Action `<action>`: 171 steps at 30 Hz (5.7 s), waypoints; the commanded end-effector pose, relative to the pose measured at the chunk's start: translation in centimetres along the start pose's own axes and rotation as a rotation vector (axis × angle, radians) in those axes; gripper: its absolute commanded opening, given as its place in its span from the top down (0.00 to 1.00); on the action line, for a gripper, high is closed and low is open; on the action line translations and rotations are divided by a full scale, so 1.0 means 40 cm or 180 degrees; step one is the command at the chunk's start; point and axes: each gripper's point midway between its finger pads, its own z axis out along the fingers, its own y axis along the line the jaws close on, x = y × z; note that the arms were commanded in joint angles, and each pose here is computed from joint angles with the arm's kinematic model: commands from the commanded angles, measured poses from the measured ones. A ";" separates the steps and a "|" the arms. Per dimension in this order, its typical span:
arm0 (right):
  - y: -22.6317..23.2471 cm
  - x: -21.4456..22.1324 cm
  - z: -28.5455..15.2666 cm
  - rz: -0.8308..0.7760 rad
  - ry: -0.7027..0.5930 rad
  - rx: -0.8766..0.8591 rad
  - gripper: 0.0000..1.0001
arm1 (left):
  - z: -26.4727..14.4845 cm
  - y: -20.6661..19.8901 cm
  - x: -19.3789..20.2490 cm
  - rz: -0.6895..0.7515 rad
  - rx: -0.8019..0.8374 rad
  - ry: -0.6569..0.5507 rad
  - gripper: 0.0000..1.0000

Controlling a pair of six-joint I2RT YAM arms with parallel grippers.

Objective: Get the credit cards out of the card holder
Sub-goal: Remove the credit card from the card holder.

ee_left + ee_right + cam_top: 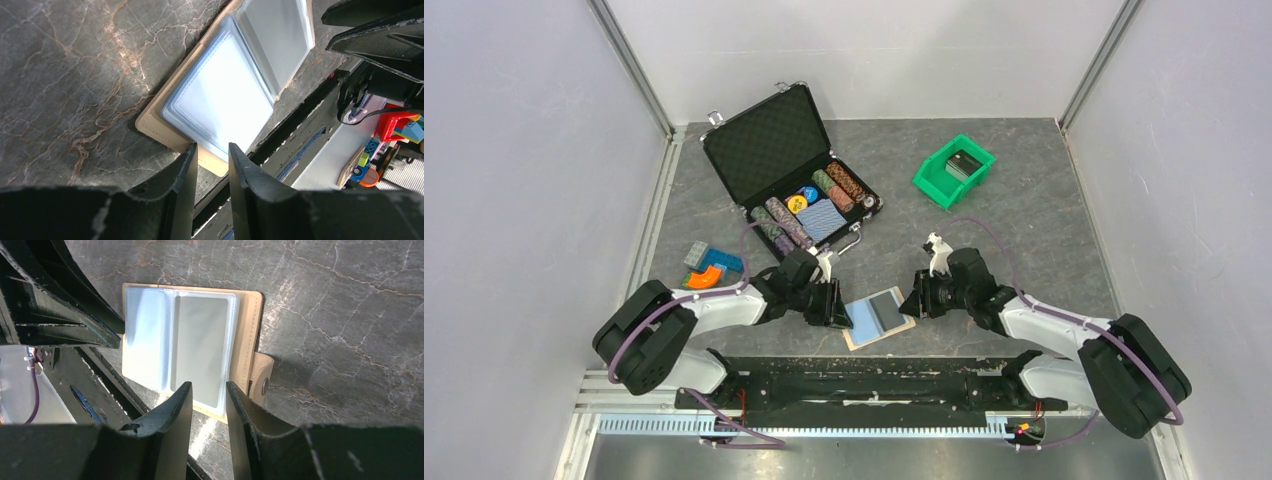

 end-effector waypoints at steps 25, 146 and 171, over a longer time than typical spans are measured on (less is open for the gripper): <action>-0.001 -0.032 0.010 -0.0079 -0.0091 0.0109 0.68 | 0.019 -0.015 0.001 -0.0042 0.0102 0.0011 0.69; 0.075 0.033 0.098 0.0099 0.0323 -0.0286 0.68 | 0.031 -0.017 -0.001 -0.0225 0.0155 -0.0113 0.78; 0.081 0.030 0.085 0.0216 0.0198 -0.0419 1.00 | 0.038 0.000 0.010 -0.0249 0.0100 -0.0092 0.77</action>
